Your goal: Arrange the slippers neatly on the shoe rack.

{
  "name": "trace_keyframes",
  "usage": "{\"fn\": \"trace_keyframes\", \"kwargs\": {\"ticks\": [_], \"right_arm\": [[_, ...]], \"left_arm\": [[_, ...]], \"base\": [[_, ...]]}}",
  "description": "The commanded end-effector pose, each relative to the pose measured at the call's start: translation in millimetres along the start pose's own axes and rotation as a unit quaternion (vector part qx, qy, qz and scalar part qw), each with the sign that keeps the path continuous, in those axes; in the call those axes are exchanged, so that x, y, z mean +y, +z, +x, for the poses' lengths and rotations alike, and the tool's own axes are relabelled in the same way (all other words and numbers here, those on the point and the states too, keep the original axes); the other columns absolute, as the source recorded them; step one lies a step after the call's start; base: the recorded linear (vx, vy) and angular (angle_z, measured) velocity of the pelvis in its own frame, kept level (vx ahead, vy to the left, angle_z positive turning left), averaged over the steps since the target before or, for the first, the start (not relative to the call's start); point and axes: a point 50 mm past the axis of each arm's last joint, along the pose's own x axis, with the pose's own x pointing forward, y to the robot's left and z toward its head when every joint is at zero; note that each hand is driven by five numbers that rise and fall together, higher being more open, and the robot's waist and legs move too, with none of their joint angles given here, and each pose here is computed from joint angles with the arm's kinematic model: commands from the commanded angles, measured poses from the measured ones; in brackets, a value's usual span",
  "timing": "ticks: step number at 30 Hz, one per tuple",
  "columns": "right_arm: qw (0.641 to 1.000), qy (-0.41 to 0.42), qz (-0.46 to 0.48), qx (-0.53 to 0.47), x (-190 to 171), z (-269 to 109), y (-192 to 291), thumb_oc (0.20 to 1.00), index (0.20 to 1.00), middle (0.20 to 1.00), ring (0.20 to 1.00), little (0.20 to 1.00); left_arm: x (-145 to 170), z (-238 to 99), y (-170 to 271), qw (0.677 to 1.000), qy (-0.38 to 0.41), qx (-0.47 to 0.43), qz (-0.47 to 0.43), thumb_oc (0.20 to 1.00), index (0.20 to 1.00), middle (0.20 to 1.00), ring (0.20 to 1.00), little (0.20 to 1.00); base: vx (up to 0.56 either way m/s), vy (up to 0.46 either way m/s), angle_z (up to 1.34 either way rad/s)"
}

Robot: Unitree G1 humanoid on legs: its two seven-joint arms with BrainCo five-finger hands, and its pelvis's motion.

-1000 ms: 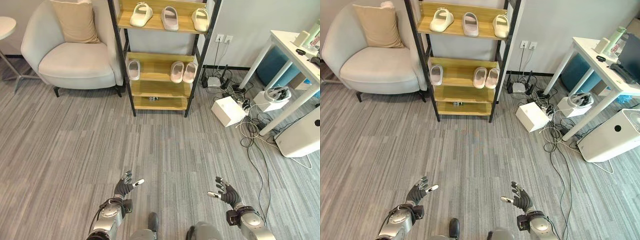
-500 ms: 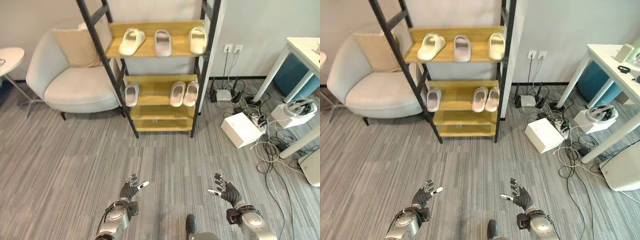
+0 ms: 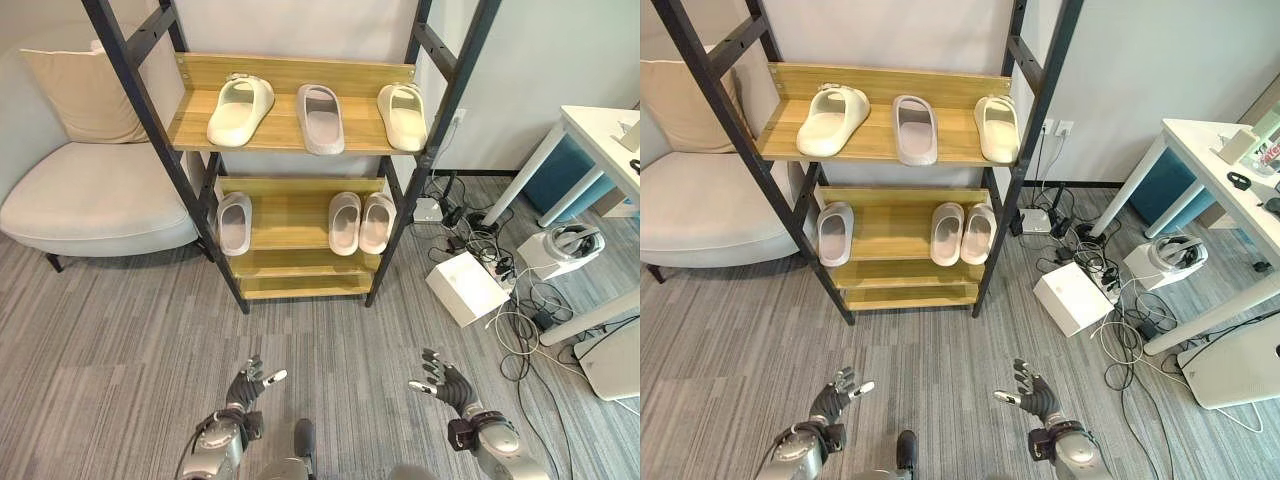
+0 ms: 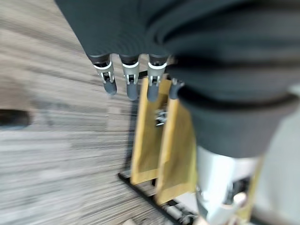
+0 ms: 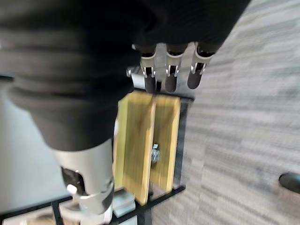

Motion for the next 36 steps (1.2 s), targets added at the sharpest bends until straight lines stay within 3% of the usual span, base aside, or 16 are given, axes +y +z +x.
{"fn": "trace_keyframes", "kwargs": {"ticks": [1, 14, 25, 30, 36], "right_arm": [[0.998, -0.023, -0.009, -0.055, -16, 3, 23, 1.0, 1.0, 1.0, 1.0, 1.0], [0.999, -0.041, -0.016, -0.025, -34, -10, 9, 1.0, 1.0, 1.0, 1.0, 1.0], [0.998, -0.061, 0.006, -0.026, -32, -3, 9, 1.0, 1.0, 1.0, 1.0, 1.0], [0.999, -0.021, -0.013, -0.03, -16, 6, 15, 1.0, 1.0, 1.0, 1.0, 1.0], [1.0, -0.015, -0.021, -0.01, -15, -1, 2, 1.0, 1.0, 1.0, 1.0, 1.0]], "left_arm": [[4, 2, 17, 0.999, 0.006, -0.045, -0.01, 1.0, 1.0, 1.0, 1.0, 1.0], [-12, 10, 24, 0.999, -0.009, -0.048, -0.02, 1.0, 1.0, 1.0, 1.0, 1.0], [-4, 9, 20, 0.999, -0.001, -0.041, -0.014, 1.0, 1.0, 1.0, 1.0, 1.0], [12, 7, 27, 0.998, 0.017, -0.054, -0.005, 1.0, 1.0, 1.0, 1.0, 1.0], [7, 8, 25, 0.999, 0.009, -0.051, -0.001, 1.0, 1.0, 1.0, 1.0, 1.0]], "base": [[0.17, -0.089, 0.54], [0.17, -0.155, 0.4], [0.19, 0.262, -0.16], [0.05, 0.256, -0.51], [0.1, 0.01, 0.21]]}}
